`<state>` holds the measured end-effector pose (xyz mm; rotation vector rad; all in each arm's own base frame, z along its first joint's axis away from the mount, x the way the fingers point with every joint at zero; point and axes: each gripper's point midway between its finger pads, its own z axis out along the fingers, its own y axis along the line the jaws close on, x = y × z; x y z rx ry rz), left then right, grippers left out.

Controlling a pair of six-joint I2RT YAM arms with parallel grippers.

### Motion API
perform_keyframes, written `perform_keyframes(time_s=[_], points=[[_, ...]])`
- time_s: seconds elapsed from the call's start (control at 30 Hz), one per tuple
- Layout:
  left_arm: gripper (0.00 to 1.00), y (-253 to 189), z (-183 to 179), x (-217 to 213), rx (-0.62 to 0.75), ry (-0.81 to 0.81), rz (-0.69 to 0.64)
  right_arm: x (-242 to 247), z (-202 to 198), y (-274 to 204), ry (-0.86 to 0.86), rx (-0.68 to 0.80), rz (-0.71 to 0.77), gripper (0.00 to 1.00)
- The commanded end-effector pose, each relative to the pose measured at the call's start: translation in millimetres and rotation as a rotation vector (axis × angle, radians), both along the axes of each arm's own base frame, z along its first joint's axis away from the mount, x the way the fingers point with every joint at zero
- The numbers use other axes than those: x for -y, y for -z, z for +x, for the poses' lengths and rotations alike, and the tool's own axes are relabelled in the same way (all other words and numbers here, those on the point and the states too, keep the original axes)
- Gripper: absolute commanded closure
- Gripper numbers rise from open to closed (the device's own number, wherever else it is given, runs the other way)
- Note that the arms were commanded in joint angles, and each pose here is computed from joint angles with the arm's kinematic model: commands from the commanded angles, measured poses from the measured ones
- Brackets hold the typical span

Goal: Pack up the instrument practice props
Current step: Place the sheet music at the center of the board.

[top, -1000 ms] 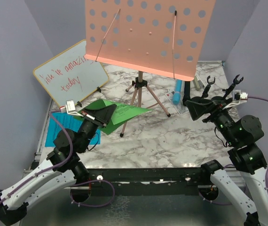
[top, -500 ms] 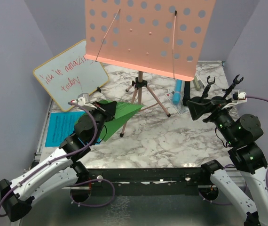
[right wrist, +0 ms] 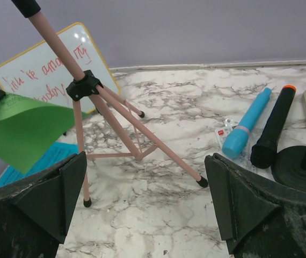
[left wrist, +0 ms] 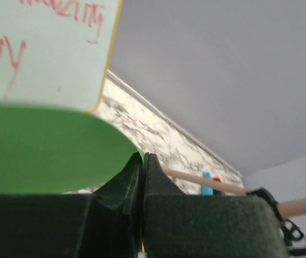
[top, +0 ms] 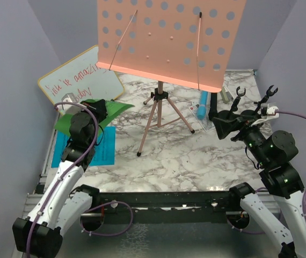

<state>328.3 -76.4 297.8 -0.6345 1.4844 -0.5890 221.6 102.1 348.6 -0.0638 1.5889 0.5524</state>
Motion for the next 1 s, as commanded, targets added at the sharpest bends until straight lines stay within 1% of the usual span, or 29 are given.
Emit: perform_keyframes(time_s=[0.0,0.23,0.37,0.47,0.6,0.67,0.73,0.97], points=[[1.00,-15,11,-37,-0.001,-0.088,0.064,6,2,13,0.019,-0.007,-0.074,0.00],[1.00,-18,34,-95,-0.032,-0.219,0.095,-5,-4,12,-0.049,0.019,-0.059,0.00],[1.00,-37,40,-125,-0.049,-0.271,0.131,-3,-11,8,-0.051,0.047,-0.050,0.00],[1.00,-58,31,-136,-0.051,-0.305,0.163,-1,-16,5,-0.050,0.066,-0.047,0.00],[1.00,-67,9,-142,-0.061,-0.346,0.186,1,-19,3,-0.045,0.090,-0.039,0.00],[1.00,-56,0,-140,-0.085,-0.341,0.179,0,-20,3,-0.048,0.096,-0.039,0.00],[1.00,-33,-7,-136,-0.127,-0.325,0.155,-1,-20,4,-0.054,0.099,-0.040,0.00],[1.00,76,-26,-106,-0.296,-0.215,-0.010,-4,-21,5,-0.067,0.099,-0.052,0.00]])
